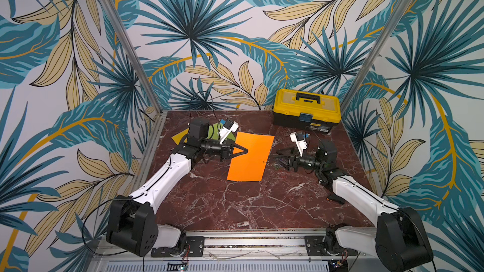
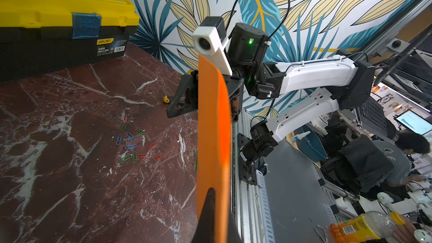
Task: Unclip the paperclips from the documents
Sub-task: Place the paper clip at the center of the board, then adjust the document.
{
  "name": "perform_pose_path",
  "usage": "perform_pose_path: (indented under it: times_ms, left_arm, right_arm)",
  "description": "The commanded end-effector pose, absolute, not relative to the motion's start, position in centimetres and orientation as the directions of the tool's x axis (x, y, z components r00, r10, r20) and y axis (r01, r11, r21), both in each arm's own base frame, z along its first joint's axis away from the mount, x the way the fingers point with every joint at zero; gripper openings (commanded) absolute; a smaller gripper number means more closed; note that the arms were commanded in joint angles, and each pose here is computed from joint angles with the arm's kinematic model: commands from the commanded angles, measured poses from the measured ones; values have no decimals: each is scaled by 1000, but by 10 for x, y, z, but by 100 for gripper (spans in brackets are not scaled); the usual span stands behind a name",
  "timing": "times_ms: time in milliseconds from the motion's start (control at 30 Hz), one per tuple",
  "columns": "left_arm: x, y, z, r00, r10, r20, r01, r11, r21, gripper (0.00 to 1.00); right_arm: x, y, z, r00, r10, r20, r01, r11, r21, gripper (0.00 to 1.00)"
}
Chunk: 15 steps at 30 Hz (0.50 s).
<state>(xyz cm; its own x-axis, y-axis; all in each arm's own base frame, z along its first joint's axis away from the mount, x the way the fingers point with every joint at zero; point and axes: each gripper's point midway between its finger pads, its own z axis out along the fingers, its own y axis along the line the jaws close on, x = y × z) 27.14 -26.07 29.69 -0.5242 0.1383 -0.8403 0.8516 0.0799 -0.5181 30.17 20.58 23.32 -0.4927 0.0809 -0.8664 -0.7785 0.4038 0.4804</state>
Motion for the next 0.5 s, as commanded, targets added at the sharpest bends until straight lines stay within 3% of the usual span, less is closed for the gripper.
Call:
perform_pose_path:
  times_ms: [0, 467]
  left_arm:
    - [270, -268, 312, -485, 141, -863, 874, 39, -485, 0]
    - [268, -280, 315, -481, 157, -862, 873, 2, -487, 0]
  right_arm:
    - [288, 210, 249, -447, 93, -890, -831, 325, 452, 68]
    - [285, 235, 274, -439, 98, -893, -877, 168, 450, 71]
